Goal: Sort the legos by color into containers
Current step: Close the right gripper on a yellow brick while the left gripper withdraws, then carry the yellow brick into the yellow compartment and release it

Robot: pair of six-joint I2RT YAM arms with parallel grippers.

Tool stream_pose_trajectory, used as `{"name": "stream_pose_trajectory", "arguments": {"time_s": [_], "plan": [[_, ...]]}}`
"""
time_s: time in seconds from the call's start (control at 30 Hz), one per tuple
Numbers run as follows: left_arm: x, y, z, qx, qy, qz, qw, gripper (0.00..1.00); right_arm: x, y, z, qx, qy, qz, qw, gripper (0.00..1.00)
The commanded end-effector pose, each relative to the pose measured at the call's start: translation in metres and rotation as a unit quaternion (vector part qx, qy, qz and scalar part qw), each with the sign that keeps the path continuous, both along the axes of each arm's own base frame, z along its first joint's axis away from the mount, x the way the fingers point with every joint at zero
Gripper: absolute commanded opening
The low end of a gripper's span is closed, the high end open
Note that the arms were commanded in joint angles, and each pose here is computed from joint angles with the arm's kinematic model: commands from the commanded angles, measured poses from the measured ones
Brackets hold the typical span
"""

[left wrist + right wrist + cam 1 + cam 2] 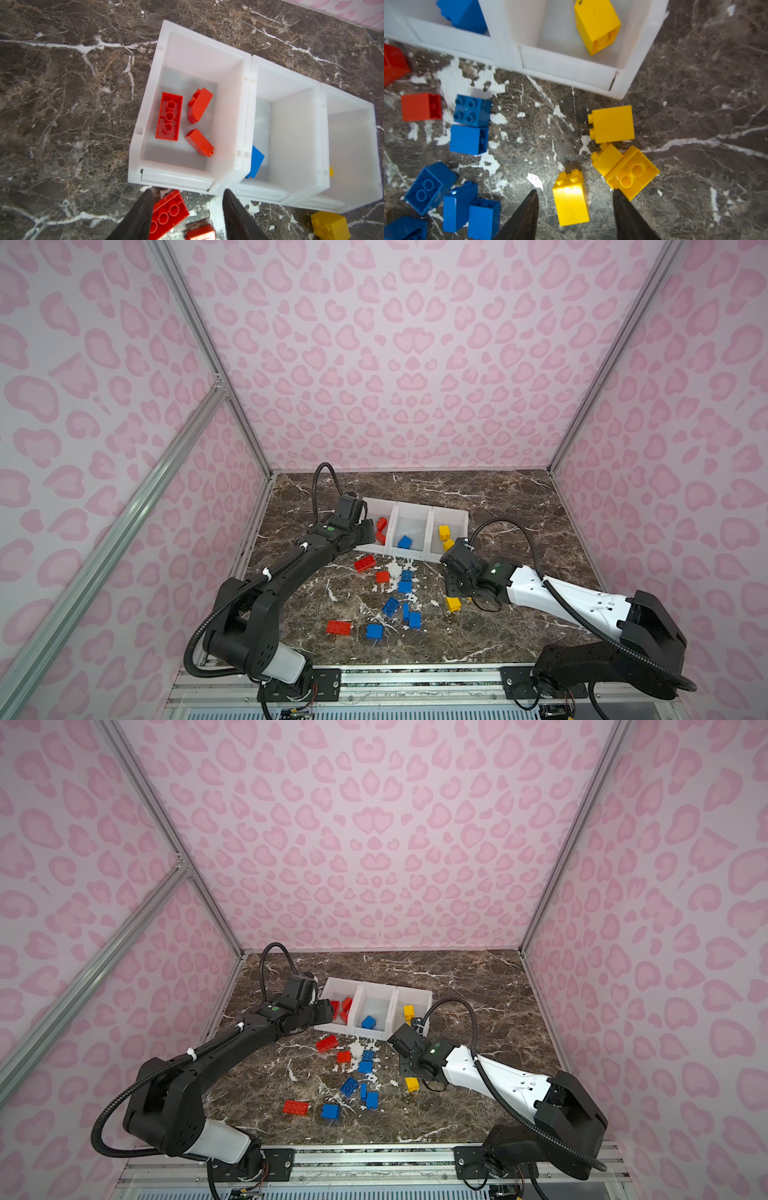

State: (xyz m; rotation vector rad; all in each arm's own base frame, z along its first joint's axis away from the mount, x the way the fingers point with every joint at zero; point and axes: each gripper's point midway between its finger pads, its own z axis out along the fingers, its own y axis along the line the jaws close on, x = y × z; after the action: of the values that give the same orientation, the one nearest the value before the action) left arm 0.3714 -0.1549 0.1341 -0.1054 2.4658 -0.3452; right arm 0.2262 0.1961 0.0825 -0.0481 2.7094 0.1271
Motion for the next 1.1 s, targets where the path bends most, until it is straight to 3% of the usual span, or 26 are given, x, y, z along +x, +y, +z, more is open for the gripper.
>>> {"name": "stream_pose_trajectory", "arguments": {"time_s": [0.0,0.37,0.8,1.07], "plan": [[-0.007,0.005,0.006,-0.014,-0.014,0.016,1.0,0.56,-0.006,0.001,-0.012,-0.003,0.012,-0.009,1.0,0.55],[-0.048,0.021,-0.005,-0.039,-0.004,0.04,0.998,0.56,-0.013,0.013,-0.035,-0.017,0.036,0.01,0.999,0.42],[-0.058,0.019,-0.01,-0.044,0.001,0.045,0.998,0.56,-0.02,0.008,-0.049,-0.023,0.049,0.008,0.999,0.32],[-0.063,0.018,-0.008,-0.043,0.001,0.047,0.998,0.56,0.009,0.019,-0.006,-0.016,0.01,0.029,0.999,0.3]]}}
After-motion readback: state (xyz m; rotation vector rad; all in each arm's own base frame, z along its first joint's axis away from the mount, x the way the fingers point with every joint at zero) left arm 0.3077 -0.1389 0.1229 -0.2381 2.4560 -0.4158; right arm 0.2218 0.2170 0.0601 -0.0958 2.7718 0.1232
